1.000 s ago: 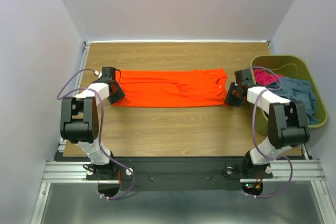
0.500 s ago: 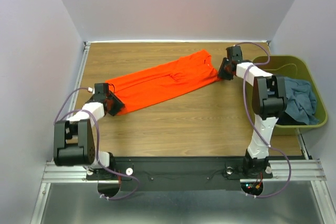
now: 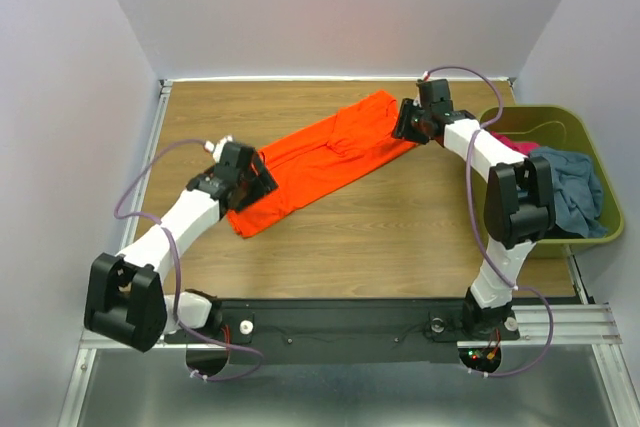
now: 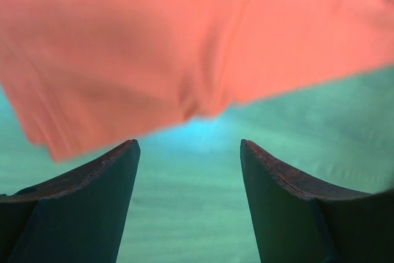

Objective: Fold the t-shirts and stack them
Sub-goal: Fold the tshirt

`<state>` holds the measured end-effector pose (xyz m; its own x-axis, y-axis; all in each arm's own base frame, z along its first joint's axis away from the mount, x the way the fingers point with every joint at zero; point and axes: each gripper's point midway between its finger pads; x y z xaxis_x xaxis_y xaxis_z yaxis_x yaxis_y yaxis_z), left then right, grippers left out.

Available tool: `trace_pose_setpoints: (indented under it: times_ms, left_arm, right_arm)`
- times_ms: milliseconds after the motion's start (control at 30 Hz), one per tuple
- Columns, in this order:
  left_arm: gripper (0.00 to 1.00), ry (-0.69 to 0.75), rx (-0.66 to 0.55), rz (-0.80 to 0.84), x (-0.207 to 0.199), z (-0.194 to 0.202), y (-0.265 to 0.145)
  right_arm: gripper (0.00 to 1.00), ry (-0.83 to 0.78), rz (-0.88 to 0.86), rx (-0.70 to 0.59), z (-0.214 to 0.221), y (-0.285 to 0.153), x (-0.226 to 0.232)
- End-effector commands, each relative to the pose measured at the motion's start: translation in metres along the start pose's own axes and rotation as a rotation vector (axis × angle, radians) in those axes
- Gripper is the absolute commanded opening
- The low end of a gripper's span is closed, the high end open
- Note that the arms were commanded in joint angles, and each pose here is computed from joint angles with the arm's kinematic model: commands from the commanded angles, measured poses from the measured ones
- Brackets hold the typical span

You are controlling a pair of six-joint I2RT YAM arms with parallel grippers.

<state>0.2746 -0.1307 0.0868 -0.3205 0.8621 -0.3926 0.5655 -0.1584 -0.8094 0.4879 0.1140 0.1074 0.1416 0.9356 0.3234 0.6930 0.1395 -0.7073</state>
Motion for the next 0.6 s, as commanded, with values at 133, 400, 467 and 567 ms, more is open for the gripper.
trace_pose_setpoints:
  times_ms: [133, 400, 467, 567]
  left_arm:
    - [0.74, 0.212, -0.252, -0.262, 0.016, -0.125, 0.017]
    - [0.62, 0.327, -0.117, -0.37, 0.026, -0.143, 0.09]
    - [0.62, 0.335, -0.103, -0.386, 0.031, -0.141, 0.096]
    - [0.61, 0.345, -0.045, -0.408, 0.043, -0.125, 0.105]
  right_arm:
    - [0.43, 0.05, -0.149, 0.021, 0.001, -0.001, 0.041]
    - [0.3, 0.137, -0.144, 0.059, 0.011, 0.03, 0.042]
    - [0.3, 0.153, -0.145, 0.067, 0.014, 0.036, 0.042]
    - [0.3, 0.173, -0.119, 0.083, 0.023, 0.051, 0.036]
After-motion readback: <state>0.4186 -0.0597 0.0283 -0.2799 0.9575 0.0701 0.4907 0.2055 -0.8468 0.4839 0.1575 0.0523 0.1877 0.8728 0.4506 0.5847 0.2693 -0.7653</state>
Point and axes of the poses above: each gripper's point midway between its finger pads, its own y axis out along the fingers, its own x axis along the line the jaws close on, z = x × y, and after that the axes turned 4 degrees about y, right-handed
